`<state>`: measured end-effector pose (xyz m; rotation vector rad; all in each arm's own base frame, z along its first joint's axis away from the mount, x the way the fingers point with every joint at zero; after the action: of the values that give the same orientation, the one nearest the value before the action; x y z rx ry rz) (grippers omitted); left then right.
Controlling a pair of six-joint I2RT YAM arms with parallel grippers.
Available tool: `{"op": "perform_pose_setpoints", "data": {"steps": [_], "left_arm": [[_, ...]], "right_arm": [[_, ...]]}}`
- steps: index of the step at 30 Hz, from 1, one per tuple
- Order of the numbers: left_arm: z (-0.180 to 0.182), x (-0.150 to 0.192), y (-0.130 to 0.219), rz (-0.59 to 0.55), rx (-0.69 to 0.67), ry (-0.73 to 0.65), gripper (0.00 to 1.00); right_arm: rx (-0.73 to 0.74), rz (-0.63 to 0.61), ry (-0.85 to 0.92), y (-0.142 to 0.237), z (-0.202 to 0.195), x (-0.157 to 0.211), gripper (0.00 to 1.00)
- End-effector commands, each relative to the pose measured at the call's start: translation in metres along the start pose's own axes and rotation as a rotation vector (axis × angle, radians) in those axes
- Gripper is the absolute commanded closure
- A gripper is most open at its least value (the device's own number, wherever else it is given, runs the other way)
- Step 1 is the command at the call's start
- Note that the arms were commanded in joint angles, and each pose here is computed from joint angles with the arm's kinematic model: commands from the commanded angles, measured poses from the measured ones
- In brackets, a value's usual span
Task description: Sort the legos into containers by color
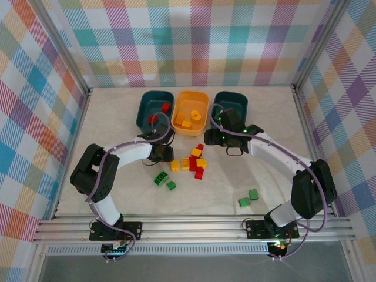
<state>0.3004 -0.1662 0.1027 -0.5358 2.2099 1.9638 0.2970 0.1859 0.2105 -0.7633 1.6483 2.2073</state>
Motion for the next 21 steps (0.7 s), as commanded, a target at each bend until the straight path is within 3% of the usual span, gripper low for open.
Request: {"op": "perform_pose_setpoints", "data": {"steps": [1,10,21], "left_arm": [[-0.002,0.002,0.005,0.025,0.034,0.046,0.53],[-0.006,0.01,-0.001,0.049,0.014,0.034,0.61],[-0.01,-0.004,0.033,-0.04,0.016,0.027,0.62]], "right_arm": [[-0.007,-0.002,-0.018,0.005,-0.002,0.003,0.21],[-0.005,-0.002,-0.017,0.005,-0.002,0.003,0.21],[-0.009,0.0,-0.02,0.004,-0.002,0.003,0.21]]}}
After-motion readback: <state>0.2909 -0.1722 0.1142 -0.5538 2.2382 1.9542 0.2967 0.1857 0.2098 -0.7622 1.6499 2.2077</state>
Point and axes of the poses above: each hand's point on the last joint's axis, 136 mm out from that joint toward the fingers, its own y axis back along the fingers, its own z axis along the line the jaws close on, x = y × z, the point moved 8 cm from there along y, back along the fingers, and after that the axes turned 7 degrees about y, right-handed, at the moved point
